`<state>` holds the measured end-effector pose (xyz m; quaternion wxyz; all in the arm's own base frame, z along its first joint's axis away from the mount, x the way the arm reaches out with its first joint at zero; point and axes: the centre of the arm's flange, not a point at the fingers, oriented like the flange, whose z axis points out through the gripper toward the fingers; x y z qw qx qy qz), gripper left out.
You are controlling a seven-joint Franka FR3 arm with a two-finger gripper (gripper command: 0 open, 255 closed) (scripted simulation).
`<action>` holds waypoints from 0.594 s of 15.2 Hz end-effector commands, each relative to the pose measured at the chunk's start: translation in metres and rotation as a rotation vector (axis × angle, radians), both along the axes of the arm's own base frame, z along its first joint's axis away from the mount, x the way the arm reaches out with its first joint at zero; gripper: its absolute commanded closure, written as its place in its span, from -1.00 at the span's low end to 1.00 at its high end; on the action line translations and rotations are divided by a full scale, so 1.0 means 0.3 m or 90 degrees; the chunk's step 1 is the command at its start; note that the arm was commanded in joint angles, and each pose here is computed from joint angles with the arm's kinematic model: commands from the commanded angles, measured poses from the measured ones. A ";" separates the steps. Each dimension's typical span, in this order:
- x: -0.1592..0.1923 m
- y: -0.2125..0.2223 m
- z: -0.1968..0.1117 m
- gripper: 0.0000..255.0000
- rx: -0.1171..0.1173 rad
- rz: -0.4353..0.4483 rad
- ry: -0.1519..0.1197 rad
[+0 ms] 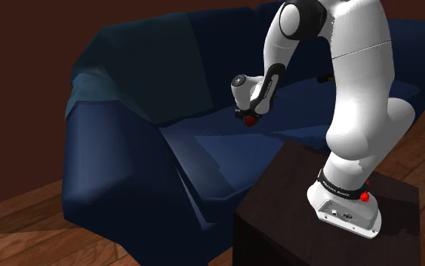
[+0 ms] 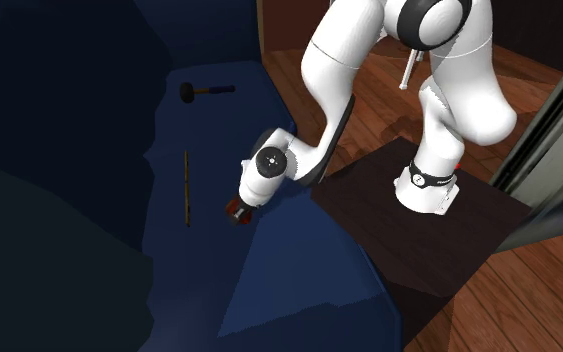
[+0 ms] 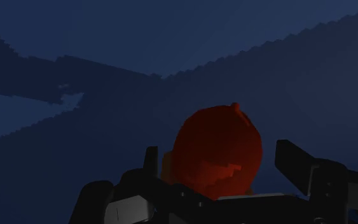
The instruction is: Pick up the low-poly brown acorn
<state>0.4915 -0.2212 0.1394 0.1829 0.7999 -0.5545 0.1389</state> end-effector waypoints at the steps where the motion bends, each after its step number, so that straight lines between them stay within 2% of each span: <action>1: -0.002 0.001 -0.040 -1.00 -0.001 -0.002 -0.001; 6: -0.002 0.001 -0.103 -1.00 -0.001 -0.002 -0.001; 7: 0.002 0.001 -0.102 1.00 -0.001 -0.002 -0.001; 9: 0.002 0.002 -0.100 1.00 -0.001 -0.002 0.000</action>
